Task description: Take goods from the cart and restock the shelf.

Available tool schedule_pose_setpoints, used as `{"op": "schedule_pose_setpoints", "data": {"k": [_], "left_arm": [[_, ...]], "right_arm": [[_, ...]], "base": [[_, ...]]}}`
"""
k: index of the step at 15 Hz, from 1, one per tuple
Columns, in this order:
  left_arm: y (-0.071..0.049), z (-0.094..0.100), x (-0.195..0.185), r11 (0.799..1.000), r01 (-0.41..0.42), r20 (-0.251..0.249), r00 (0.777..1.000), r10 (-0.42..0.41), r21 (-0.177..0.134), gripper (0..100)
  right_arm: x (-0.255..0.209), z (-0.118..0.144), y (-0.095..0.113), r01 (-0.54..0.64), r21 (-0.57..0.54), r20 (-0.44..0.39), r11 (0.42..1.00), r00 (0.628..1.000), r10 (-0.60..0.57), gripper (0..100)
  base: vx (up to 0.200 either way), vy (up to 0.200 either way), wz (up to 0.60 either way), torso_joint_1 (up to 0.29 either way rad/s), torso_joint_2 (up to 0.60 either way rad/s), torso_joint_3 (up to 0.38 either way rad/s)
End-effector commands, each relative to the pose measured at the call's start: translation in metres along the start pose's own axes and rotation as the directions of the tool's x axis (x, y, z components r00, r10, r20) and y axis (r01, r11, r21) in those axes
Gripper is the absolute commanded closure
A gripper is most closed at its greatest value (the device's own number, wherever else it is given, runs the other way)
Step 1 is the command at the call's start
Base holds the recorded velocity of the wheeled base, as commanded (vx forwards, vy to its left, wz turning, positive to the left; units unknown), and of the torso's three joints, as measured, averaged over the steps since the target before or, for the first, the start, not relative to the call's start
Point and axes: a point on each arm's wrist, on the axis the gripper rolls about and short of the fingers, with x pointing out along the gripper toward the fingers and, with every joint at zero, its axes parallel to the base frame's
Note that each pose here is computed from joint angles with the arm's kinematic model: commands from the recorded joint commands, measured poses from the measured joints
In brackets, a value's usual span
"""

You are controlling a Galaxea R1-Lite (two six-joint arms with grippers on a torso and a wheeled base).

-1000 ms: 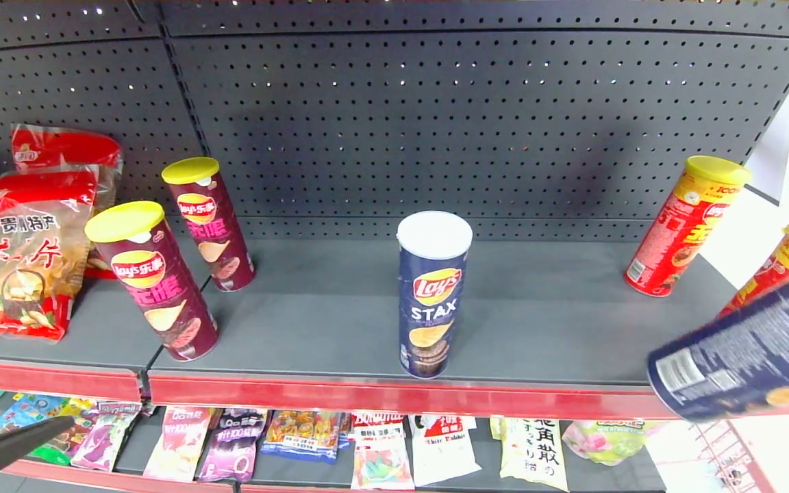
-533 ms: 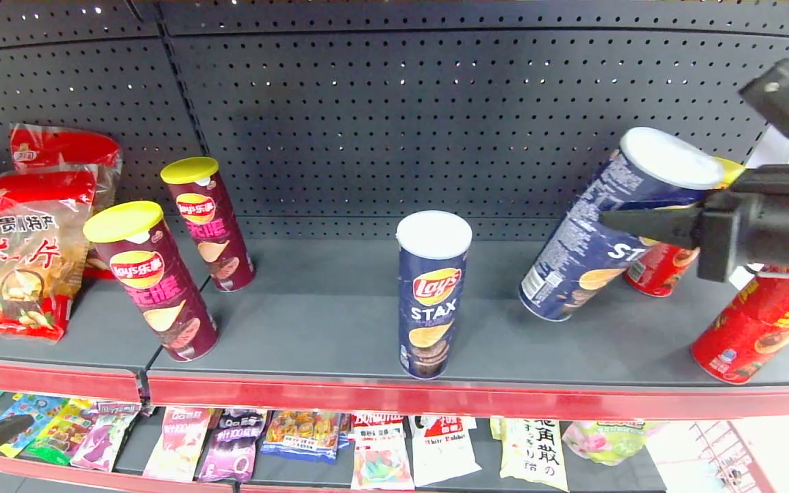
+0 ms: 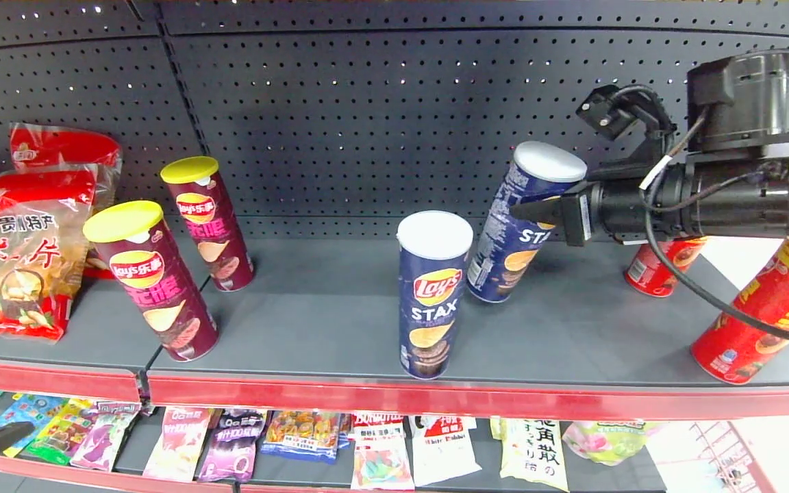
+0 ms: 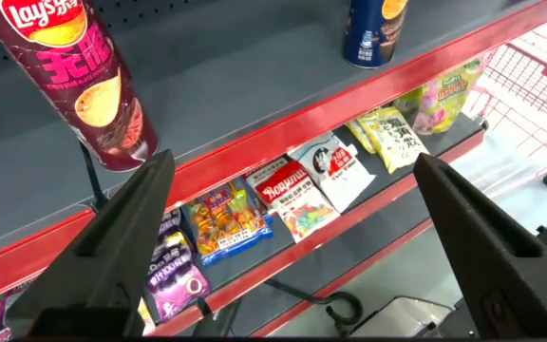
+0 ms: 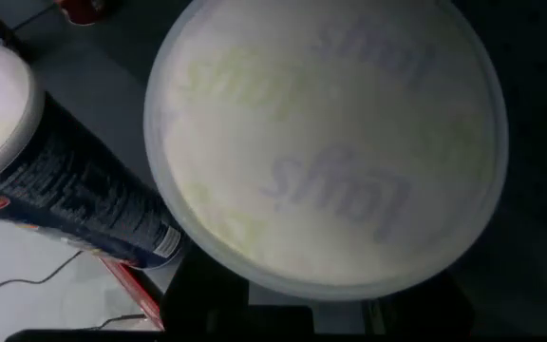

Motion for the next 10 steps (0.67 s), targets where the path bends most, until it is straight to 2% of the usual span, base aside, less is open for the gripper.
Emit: {"op": "schedule_pose_setpoints", "data": {"k": [1, 10], "left_arm": [[0.000, 0.000, 0.001, 1.000, -0.002, -0.007, 1.000, 0.002, -0.001, 0], [0.000, -0.001, 0.001, 1.000, 0.000, -0.011, 1.000, 0.000, -0.001, 0]], "right_arm": [[0.026, -0.002, 0.002, -0.026, -0.006, -0.026, 1.000, 0.999, 0.026, 100], [0.060, 0.005, 0.013, -0.057, -0.028, -0.021, 0.998, 0.998, 0.057, 100]], "base": [[0.000, 0.000, 0.00, 0.000, 0.00, 0.000], [0.000, 0.000, 0.00, 0.000, 0.00, 0.000]]}}
